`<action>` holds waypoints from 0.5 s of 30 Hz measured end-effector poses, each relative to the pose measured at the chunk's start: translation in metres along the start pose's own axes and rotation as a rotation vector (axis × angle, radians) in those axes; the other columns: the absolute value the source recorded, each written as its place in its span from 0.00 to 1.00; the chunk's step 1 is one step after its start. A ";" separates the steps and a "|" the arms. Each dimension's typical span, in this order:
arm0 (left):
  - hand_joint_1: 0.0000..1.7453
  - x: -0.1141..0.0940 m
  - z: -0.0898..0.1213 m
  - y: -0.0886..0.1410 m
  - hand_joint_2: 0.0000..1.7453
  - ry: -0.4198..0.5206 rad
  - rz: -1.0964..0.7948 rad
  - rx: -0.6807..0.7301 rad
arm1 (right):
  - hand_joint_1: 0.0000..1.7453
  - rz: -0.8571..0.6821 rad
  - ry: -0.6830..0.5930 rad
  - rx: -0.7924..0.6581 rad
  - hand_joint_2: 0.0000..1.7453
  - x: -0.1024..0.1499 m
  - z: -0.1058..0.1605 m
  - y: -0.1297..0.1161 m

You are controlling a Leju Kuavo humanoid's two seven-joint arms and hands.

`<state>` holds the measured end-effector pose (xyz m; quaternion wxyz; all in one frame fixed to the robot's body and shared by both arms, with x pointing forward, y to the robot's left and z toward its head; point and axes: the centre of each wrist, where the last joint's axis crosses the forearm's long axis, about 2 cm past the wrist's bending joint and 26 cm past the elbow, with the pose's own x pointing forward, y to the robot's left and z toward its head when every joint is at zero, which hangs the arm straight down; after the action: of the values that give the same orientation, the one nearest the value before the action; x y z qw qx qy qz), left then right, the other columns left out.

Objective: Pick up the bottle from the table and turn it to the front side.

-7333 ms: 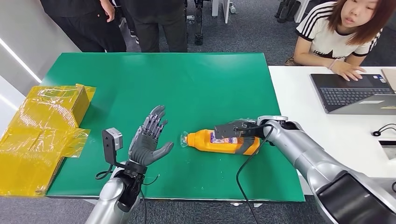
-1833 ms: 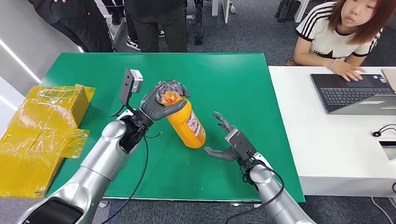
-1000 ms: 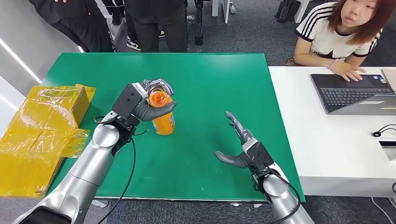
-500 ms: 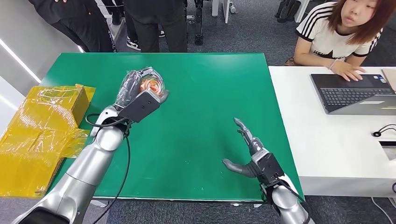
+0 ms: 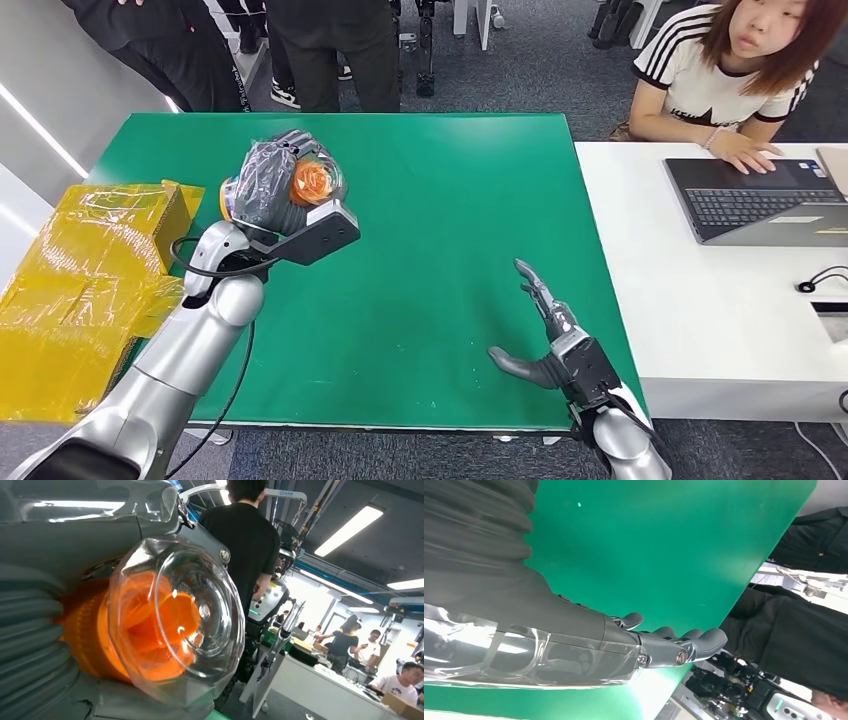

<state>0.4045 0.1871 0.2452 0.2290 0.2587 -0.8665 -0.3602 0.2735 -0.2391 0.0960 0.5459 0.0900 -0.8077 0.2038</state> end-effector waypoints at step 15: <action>1.00 0.008 0.002 -0.007 1.00 -0.068 -0.265 -0.031 | 0.00 0.019 0.037 -0.022 1.00 -0.004 0.020 -0.010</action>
<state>0.3993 0.1792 0.2399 0.1537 0.3549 -0.8264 -0.4092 0.2619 -0.2575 0.0878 0.5598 0.0727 -0.8005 0.2016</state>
